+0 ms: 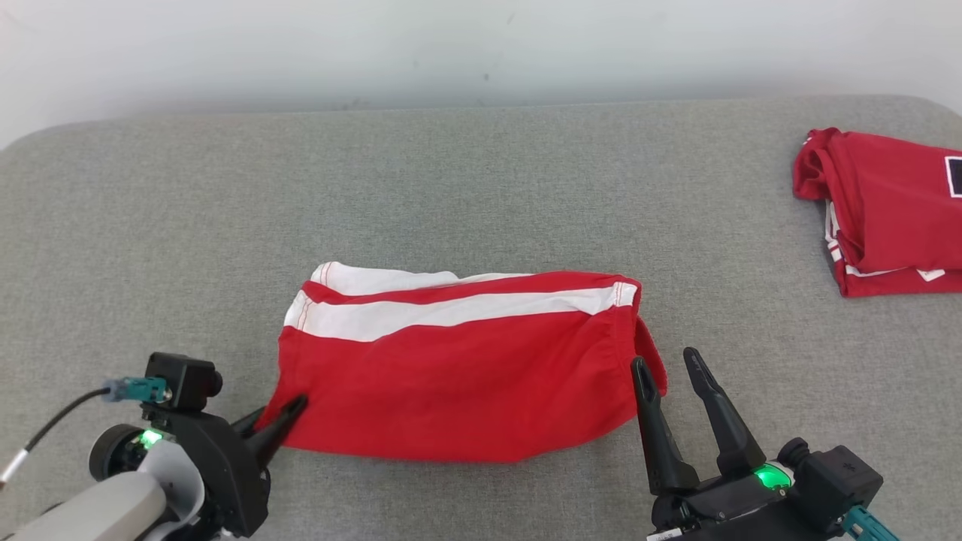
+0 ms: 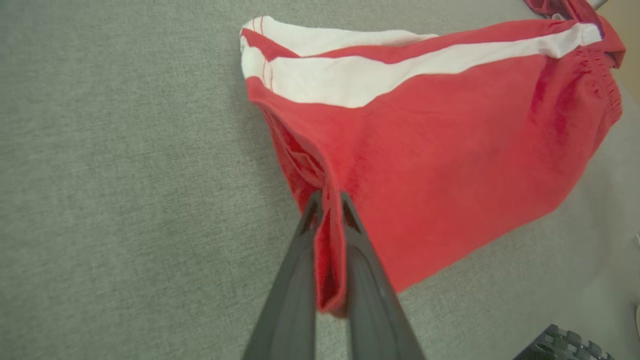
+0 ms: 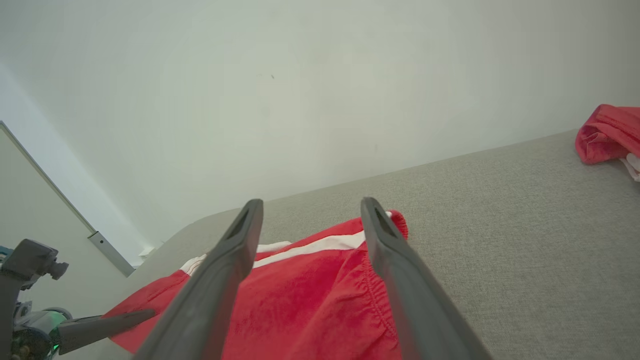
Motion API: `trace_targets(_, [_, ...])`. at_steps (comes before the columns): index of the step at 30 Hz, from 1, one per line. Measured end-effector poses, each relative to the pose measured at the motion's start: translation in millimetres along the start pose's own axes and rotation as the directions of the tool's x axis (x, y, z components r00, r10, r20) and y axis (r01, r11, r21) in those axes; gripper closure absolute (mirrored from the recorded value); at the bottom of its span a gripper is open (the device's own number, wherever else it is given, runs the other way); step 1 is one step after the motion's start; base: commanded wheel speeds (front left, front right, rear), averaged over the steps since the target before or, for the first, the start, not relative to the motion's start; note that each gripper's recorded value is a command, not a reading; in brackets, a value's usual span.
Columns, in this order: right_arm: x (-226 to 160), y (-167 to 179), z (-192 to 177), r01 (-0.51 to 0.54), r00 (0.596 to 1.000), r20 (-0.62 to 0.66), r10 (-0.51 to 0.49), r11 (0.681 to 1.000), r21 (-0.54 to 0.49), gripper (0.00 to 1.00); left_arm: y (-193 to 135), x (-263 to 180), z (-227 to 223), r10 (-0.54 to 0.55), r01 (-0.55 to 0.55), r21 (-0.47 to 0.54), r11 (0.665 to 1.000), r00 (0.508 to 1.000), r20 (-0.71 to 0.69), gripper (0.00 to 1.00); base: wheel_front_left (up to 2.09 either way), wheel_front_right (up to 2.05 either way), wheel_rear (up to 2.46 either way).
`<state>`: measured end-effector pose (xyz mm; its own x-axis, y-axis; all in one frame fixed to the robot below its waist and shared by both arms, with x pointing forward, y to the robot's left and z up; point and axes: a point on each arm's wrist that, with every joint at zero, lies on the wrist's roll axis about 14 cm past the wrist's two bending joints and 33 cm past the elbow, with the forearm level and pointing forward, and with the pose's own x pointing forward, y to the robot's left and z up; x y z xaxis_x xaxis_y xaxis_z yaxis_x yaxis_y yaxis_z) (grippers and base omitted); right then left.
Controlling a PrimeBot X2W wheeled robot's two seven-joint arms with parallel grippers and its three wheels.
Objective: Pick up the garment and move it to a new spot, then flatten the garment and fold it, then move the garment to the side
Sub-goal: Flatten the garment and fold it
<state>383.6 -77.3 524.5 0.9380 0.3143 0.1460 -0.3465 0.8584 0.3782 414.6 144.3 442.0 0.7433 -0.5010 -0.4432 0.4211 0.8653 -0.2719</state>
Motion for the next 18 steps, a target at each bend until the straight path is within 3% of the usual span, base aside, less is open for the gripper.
trace_targets(10, [-4.3, -7.6, 15.7, 0.020, 0.999, 0.031, -0.019, 0.999, -0.042, 0.00, 21.2, -8.3, 50.4, 0.116, -0.132, 0.052, 0.990, 0.965, 0.236, 0.00, 0.00, 0.00, 0.00])
trace_targets(14, [-7.1, -11.0, 23.4, 0.029, 0.998, 0.050, -0.026, 0.997, -0.071, 0.00, 29.4, -24.3, 97.3, 0.179, -0.213, 0.041, 0.976, 0.896, 0.406, 0.00, 0.00, 0.00, 0.00])
trace_targets(18, [-7.3, -13.5, 30.6, 0.036, 0.997, 0.070, -0.030, 0.995, -0.091, 0.00, 34.2, -41.6, 110.3, 0.229, -0.269, 0.010, 0.963, 0.838, 0.495, 0.00, 0.00, 0.00, 0.00])
